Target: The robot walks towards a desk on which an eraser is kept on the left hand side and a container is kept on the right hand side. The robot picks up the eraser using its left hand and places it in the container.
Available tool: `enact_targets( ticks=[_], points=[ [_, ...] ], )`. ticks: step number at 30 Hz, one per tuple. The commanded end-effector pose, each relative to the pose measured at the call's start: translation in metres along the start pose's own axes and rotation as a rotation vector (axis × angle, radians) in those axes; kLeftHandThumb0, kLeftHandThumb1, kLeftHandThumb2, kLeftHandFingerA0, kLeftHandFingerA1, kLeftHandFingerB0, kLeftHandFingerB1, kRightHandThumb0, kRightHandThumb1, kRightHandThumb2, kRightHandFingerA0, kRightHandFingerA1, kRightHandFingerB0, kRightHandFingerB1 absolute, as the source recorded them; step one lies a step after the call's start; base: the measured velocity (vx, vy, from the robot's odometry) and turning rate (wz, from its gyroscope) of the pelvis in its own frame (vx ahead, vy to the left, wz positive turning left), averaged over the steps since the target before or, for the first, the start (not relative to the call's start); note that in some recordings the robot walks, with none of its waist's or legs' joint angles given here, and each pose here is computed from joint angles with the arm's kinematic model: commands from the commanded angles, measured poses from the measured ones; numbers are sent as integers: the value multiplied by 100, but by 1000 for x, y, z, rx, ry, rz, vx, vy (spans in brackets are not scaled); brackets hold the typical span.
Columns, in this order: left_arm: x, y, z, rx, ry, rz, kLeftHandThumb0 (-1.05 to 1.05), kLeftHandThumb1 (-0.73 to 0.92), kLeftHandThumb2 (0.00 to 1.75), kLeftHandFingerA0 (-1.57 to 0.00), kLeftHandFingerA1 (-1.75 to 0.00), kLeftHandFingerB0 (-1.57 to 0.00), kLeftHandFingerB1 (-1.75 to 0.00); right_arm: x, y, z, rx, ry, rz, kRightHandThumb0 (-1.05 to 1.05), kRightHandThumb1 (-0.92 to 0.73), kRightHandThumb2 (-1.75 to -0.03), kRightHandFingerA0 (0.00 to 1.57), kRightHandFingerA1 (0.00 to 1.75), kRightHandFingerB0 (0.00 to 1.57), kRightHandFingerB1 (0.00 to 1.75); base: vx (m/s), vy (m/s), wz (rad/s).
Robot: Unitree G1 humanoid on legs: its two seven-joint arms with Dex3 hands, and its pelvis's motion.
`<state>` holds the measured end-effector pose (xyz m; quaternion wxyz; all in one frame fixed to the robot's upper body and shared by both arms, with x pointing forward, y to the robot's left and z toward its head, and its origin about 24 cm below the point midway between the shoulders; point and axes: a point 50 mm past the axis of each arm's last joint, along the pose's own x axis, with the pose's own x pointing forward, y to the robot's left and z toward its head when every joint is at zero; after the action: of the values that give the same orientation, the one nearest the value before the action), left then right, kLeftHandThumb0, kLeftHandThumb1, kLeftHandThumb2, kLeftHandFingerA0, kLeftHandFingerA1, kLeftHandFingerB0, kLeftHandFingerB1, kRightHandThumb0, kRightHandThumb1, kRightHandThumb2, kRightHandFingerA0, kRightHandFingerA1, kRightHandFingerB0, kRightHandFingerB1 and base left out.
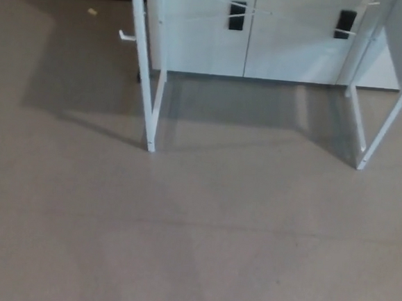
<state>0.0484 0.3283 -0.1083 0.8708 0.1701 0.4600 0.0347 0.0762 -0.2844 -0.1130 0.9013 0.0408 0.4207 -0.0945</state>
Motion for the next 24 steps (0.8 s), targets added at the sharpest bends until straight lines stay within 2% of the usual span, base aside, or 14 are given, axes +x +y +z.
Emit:
enact_targets(
  ticks=[1,9,14,18,19,20,21,22,24],
  points=[
    [0,2,4,40,-50,29,-50,67,61,-39,-33,-29,-31,0,-1,1,-20,-18,-9,-25,-39,-51,70,63,36,47,87,-88,-5],
    [6,-15,24,-166,-132,79,-43,67,60,-40,-32,-31,-31,-1,4,1,-40,-15,4,-25,-39,-52,67,62,37,46,89,-13,-2],
    [2,-13,28,-157,-153,94,-45,67,60,-39,-33,-31,-32,-1,8,-4,-51,-6,0,-22,-39,-51,71,63,36,46,63,-1,7],
    [5,-6,22,-97,-110,95,-46,65,60,-40,-33,-32,-32,-2,4,4,-65,-27,0,-26,-39,-52,66,62,37,45,49,-60,6],
    [5,-5,22,-74,-115,96,-47,64,60,-43,-34,-33,-32,-1,3,5,-69,-30,0,-33,-34,-62,66,66,34,51,93,-127,-1],
    [5,-3,21,-37,-110,98,-55,53,80,-37,-46,-28,-44,0,2,4,-68,-25,-2,-33,-35,-62,65,66,34,51,73,-241,-5],
    [3,2,24,-22,-119,99,-49,66,60,-42,-35,-32,-33,2,5,5,-69,-29,0,-34,-35,-62,65,65,35,51,61,-253,1],
    [3,4,25,-11,-125,99,-49,66,60,-42,-34,-32,-33,4,6,7,-67,-32,-1,-24,-41,-52,67,60,36,44,-21,-285,10],
    [2,8,28,3,-133,97,-50,65,60,-42,-34,-32,-33,5,8,8,-57,-34,-8,-23,-42,-52,68,60,36,45,114,-416,-15]
  ],
)
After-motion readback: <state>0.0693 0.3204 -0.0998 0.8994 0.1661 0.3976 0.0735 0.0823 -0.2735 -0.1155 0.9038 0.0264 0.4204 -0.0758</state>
